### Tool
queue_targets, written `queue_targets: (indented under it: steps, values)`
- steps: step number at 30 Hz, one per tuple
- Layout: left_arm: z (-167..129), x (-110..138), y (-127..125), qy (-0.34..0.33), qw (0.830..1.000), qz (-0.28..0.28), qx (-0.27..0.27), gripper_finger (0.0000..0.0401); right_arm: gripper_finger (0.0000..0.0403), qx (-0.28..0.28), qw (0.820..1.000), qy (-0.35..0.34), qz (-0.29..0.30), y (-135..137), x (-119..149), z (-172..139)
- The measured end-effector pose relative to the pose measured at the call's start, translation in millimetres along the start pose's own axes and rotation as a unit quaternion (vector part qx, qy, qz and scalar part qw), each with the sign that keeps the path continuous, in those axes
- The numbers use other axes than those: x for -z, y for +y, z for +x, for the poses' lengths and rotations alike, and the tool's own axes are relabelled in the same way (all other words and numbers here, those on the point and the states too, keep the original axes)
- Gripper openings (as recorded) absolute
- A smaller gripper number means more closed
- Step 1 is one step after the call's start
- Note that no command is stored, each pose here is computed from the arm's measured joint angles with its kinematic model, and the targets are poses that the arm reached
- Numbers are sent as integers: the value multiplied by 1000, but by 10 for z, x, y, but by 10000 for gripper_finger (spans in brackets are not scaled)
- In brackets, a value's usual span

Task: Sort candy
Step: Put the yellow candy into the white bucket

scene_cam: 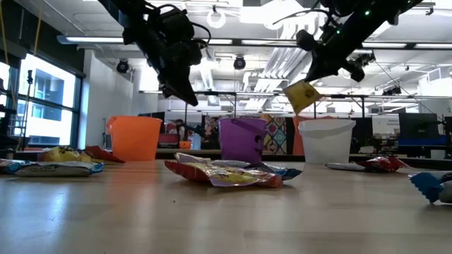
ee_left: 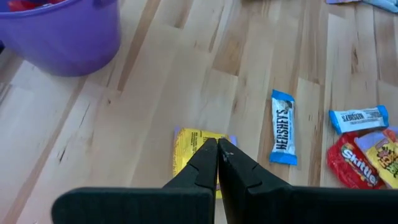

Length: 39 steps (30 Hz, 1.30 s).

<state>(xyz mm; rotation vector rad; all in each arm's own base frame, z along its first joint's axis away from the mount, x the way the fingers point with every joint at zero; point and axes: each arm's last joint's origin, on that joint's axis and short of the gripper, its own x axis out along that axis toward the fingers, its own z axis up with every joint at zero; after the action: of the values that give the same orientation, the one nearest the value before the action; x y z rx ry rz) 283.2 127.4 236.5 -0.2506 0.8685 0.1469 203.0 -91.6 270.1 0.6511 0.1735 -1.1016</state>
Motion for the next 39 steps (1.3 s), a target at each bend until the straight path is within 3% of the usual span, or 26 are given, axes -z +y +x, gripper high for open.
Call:
queue_targets:
  steps: [4, 10, 21, 25, 31, 39]
  values:
    - [0, -18, 3, -9, 1000, -15, -3, 0, 0, 61, 997, -42, -8, -170, -166, 117]
    - [1, -33, 3, -16, 999, -48, -12, 0, 0, 135, 990, -27, -28, -427, -263, 319]
    - [27, -20, -93, -6, 998, -50, -22, 0, 0, 171, 983, 69, -2, -743, -175, 855]
    - [94, -16, -112, -46, 997, -61, -30, 0, 0, 173, 982, 75, -1, -782, -183, 883]
    - [337, 263, -97, -134, 983, -126, -27, 0, 0, 169, 982, 85, -6, -825, -207, 881]
    - [310, 767, -104, -4, 985, -155, -74, 0, 0, 162, 981, 100, -27, -832, -196, 878]
